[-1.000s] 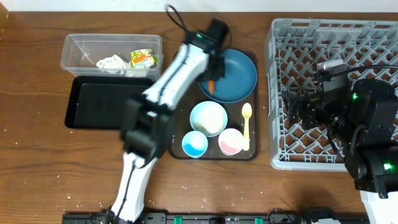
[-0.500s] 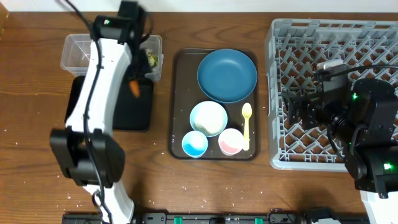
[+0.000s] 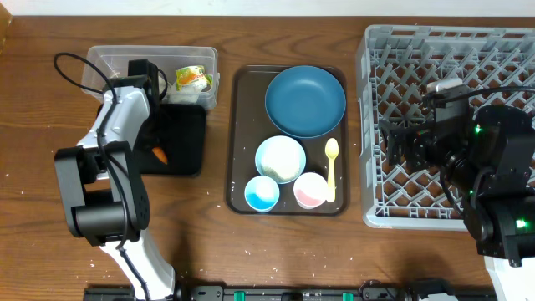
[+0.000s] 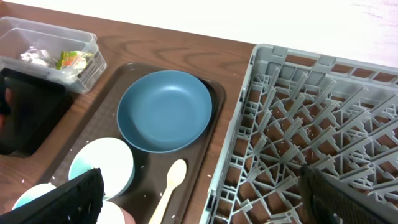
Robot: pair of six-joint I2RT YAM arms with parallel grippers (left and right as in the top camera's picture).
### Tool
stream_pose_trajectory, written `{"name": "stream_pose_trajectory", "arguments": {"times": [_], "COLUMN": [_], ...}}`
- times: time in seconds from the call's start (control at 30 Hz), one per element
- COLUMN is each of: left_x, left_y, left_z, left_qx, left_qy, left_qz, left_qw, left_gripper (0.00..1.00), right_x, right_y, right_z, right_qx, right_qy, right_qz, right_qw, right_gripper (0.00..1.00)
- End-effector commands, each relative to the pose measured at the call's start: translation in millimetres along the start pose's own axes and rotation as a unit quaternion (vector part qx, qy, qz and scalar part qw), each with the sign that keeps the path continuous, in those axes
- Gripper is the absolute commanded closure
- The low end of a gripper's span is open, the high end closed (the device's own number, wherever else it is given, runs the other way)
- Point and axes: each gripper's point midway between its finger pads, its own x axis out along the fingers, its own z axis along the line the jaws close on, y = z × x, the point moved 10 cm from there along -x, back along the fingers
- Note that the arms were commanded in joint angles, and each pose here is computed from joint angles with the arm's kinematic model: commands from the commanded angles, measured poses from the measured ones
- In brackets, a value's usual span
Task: Sort waste into correct bins and load items into the dishwasher rack
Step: 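Carry the carrot left and drop it onto the black tray, then grasp the blue cup with the left gripper and lift it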
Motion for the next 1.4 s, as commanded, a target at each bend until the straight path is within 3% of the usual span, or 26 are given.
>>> {"name": "stream_pose_trajectory", "arguments": {"times": [0.0, 0.27, 0.43, 0.63, 1.03, 1.2, 1.37], "left_x": [-1, -23, -69, -130, -161, -158, -155], "left_y": [3, -1, 5, 37, 105, 131, 151], "left_z": [1, 3, 2, -20, -89, -89, -66], "left_qx": [-0.003, -0.002, 0.046, 0.174, 0.335, 0.365, 0.308], "left_qy": [0.003, 0.014, 0.100, 0.214, 0.250, 0.227, 0.183], "left_qz": [-0.003, -0.020, -0.051, -0.099, -0.121, -0.069, 0.019], "left_qw": [1.000, 1.000, 0.993, 0.956, 0.900, 0.900, 0.933], "left_gripper": [0.68, 0.63, 0.52, 0.50, 0.44, 0.48, 0.57], "right_x": [-5, -6, -6, -3, 57, 73, 79], "right_y": [-6, -9, -10, -14, -11, -6, -4], "right_z": [0, 5, 5, 5, 6, 7, 8], "right_qx": [0.004, 0.000, -0.001, -0.003, 0.050, 0.052, 0.052], "right_qy": [-0.001, -0.038, -0.038, -0.037, -0.061, -0.065, -0.068], "right_qz": [-0.013, -0.025, -0.029, -0.038, 0.025, 0.049, 0.058], "right_qw": [1.000, 0.999, 0.999, 0.999, 0.997, 0.995, 0.995], "right_gripper": [0.02, 0.01, 0.01, 0.01, 0.01, 0.01, 0.01]}}
